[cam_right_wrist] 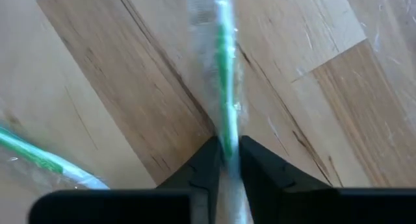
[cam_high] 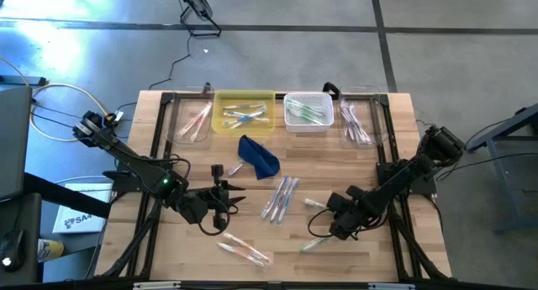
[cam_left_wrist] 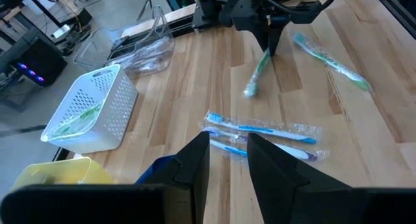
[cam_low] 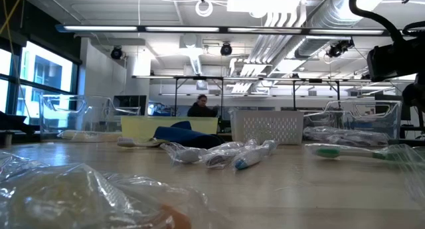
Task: Pick & Place Toothbrushes
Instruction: Put the green toothbrush into the white bin
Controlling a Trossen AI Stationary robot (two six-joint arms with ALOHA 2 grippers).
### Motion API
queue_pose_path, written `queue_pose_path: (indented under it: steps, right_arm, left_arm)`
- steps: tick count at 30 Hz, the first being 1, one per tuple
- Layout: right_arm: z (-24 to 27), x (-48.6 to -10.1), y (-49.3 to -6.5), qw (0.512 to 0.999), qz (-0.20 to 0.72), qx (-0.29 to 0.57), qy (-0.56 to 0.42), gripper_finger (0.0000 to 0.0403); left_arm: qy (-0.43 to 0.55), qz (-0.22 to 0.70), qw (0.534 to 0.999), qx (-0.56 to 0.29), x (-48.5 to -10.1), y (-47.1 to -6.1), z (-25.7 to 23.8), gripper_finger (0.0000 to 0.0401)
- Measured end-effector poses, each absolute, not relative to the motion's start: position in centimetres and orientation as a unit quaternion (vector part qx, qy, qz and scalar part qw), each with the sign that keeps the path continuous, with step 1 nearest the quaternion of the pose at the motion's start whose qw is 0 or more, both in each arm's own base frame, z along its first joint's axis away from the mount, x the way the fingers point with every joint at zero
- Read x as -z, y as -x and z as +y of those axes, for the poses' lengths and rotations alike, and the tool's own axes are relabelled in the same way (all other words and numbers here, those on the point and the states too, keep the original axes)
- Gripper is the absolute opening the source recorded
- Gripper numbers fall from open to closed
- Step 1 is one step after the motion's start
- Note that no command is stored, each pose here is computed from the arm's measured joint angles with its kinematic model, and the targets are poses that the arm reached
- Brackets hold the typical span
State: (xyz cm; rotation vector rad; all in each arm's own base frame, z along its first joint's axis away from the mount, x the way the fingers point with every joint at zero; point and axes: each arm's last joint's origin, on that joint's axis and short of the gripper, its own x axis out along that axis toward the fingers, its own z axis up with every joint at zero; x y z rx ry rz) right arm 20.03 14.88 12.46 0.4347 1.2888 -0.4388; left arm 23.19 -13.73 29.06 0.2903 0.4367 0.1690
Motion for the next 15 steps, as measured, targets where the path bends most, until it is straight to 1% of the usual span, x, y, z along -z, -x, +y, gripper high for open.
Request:
queue_pose_path:
  steps: [4, 10, 15]
  right_arm:
    - [14.9, -12.5, -20.0, 0.755, 0.592, 0.197, -0.199, 0.0019]
    - [14.7, -13.9, -19.8, 0.766, 0.582, 0.172, -0.215, 0.0017]
    - [14.4, -16.3, -19.6, 0.794, 0.535, 0.156, -0.244, 0.0017]
  left_arm:
    - [-0.143, 0.216, 0.962, -0.083, -29.1, -23.2, -13.7, 0.0099]
    - [-0.143, 0.216, 0.962, -0.083, -29.1, -23.2, -13.7, 0.0099]
    - [-0.143, 0.216, 0.962, -0.083, -29.1, -23.2, -13.7, 0.0099]
